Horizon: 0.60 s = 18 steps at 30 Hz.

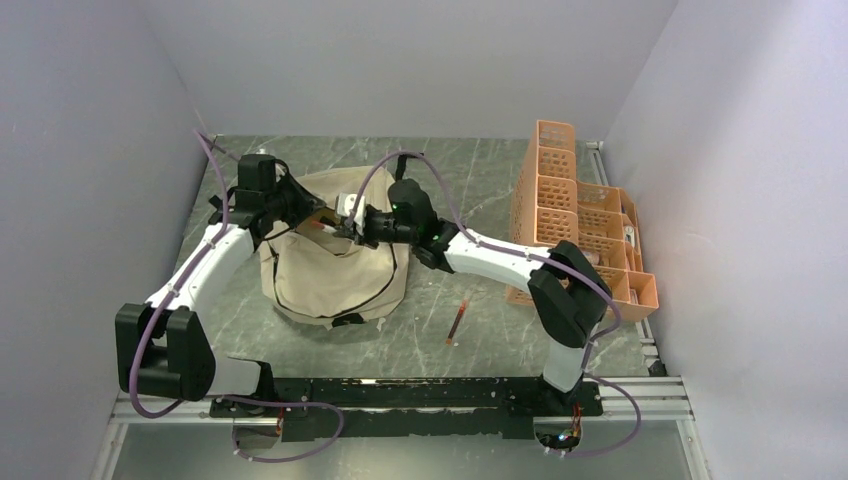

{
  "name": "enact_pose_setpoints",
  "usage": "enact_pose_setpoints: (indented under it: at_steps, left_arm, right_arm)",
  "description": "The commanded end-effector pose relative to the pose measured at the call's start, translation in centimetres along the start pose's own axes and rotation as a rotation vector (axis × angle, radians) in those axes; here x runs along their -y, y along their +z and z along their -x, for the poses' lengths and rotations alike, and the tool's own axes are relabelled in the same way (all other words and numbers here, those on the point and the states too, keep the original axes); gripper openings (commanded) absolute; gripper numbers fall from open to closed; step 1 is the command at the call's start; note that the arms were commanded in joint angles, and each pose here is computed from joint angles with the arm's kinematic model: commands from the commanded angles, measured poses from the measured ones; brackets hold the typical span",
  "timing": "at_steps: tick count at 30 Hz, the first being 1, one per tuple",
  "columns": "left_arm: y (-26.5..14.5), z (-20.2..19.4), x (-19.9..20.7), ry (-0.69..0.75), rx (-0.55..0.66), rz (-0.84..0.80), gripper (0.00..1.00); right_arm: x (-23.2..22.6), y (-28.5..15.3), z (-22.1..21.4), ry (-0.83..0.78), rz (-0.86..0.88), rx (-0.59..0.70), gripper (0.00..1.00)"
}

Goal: Pack the student bag
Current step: Place the stationery in the student bag.

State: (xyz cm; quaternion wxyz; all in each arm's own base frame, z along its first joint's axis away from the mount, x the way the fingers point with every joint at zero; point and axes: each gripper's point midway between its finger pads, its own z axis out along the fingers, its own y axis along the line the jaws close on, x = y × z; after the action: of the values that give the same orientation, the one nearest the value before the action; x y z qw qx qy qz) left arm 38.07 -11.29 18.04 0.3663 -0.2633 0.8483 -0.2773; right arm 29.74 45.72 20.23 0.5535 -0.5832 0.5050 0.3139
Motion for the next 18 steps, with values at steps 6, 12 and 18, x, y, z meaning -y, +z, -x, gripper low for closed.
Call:
enact_pose_setpoints:
  at_steps: [6, 12, 18]
  left_arm:
    - [-1.6, 2.4, 1.8, 0.015, 0.066, -0.057, 0.05]
    - [-1.6, 2.3, 1.8, 0.015, 0.064, -0.058, 0.05]
    - [-1.6, 2.2, 1.6, 0.014, 0.064, -0.053, 0.05]
  right_arm:
    - [-1.6, 1.8, -2.6, -0.390, 0.153, -0.042, 0.00]
    - [-1.4, 3.1, -2.0, -0.429, 0.152, -0.013, 0.00]
    - [-2.1, 4.1, -1.3, -0.453, 0.171, 0.027, 0.00]
